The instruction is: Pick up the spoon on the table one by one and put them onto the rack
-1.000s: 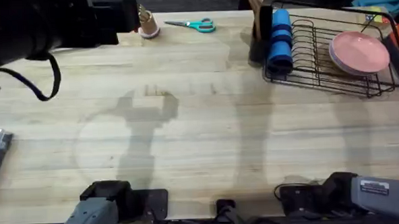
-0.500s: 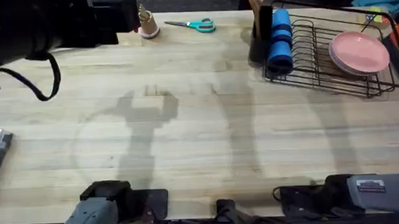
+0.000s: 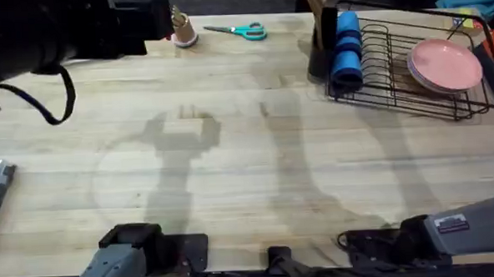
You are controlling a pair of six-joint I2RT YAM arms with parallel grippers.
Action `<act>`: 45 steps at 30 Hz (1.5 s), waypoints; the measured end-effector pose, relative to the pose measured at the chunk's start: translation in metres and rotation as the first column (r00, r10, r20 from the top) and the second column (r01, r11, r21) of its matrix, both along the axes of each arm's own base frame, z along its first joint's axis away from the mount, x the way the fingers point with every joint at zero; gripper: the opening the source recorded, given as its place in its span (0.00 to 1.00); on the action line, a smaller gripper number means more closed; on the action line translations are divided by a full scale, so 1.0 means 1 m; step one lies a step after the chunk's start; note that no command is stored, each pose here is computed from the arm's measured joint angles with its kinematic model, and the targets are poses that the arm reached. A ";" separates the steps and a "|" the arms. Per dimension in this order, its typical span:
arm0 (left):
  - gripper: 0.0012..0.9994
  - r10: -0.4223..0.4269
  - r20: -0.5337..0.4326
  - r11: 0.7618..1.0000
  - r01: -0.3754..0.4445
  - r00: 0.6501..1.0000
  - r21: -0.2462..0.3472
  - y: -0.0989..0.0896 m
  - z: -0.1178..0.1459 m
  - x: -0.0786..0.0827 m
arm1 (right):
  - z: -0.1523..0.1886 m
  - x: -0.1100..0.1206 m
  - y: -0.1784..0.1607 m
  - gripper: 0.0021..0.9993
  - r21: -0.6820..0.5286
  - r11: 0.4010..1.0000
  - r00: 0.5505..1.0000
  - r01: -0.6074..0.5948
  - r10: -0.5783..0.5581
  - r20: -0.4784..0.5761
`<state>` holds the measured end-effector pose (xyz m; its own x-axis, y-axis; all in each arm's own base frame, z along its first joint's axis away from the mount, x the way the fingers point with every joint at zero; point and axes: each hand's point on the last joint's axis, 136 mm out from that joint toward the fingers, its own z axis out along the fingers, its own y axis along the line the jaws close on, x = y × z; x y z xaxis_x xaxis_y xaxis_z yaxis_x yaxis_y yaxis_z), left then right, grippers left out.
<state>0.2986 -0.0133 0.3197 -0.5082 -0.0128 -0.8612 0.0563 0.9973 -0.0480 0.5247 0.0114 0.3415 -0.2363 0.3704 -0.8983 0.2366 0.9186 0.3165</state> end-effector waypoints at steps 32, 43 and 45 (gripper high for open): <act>0.99 0.000 0.000 1.000 0.000 1.000 0.000 0.000 0.000 0.000 | -0.079 0.014 0.027 0.03 -0.083 0.996 0.999 -0.026 0.023 -0.043; 0.99 0.000 0.000 1.000 0.000 1.000 0.000 0.000 0.000 0.000 | -0.091 0.014 0.029 0.03 -0.111 0.993 0.999 -0.049 0.048 -0.007; 0.99 0.000 0.000 1.000 0.000 1.000 0.000 0.000 0.000 0.000 | -0.091 0.014 0.031 0.03 -0.119 0.991 0.998 -0.065 0.065 -0.008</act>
<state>0.2986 -0.0133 0.3197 -0.5082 -0.0128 -0.8612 0.0563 0.9973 -0.0480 0.5389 0.0427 0.2507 -0.2598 0.2442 -0.9343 0.1761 0.9633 0.2028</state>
